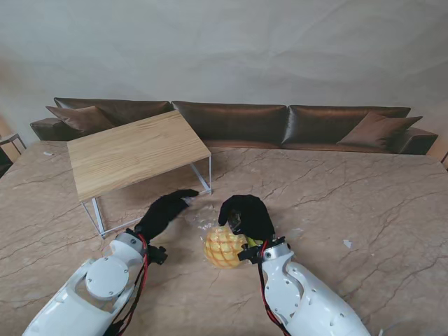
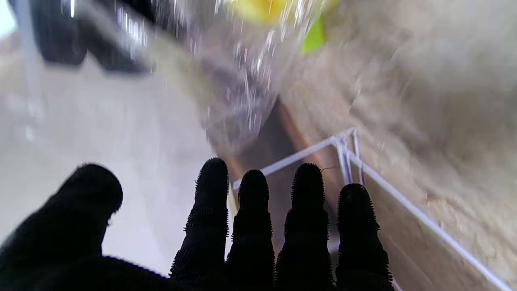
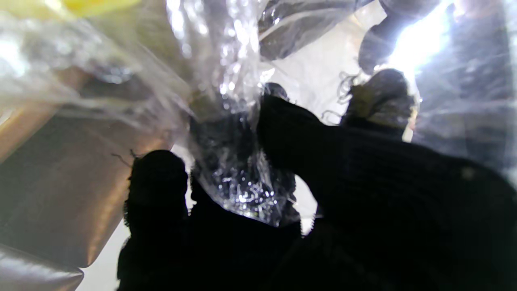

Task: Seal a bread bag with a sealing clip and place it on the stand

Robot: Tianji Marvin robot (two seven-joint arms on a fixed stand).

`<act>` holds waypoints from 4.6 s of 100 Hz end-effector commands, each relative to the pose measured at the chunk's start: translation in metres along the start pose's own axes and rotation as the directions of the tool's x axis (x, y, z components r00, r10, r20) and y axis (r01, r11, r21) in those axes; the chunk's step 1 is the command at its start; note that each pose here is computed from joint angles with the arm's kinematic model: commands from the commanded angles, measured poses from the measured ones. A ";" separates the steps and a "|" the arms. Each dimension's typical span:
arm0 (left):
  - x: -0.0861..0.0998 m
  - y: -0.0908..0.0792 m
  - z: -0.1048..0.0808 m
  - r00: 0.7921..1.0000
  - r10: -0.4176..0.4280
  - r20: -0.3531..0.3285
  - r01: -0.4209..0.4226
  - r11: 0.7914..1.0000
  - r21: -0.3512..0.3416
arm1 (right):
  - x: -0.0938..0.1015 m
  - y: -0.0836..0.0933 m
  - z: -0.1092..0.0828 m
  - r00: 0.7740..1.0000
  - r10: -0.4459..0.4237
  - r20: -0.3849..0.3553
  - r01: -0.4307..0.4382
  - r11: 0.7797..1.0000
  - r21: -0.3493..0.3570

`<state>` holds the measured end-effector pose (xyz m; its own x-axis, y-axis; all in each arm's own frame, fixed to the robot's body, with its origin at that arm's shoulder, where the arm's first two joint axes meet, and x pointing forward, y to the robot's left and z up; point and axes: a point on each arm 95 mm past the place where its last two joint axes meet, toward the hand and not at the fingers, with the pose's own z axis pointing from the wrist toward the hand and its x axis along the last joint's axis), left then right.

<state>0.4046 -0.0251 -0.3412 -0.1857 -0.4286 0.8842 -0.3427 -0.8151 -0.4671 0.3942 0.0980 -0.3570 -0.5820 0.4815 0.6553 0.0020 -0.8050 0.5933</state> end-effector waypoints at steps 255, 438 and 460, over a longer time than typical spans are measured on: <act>-0.003 0.026 -0.010 0.942 0.313 -0.120 -0.309 0.950 0.051 | -0.049 0.086 0.005 0.839 -0.544 0.012 0.442 0.694 0.568; -0.012 0.026 -0.018 0.949 0.288 -0.126 -0.285 0.958 0.042 | -0.111 0.083 -0.088 0.542 -0.816 0.204 0.583 0.539 0.608; -0.011 0.026 -0.019 0.948 0.290 -0.129 -0.287 0.957 0.038 | -0.093 0.097 -0.094 0.552 -0.808 0.208 0.604 0.559 0.569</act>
<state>0.3842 -0.0322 -0.3612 -0.3950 -0.5966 0.6986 -0.2316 -0.6711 -0.7042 0.3837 -0.0584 -0.3988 -0.1336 0.9910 -0.0099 0.1111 0.0249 0.9935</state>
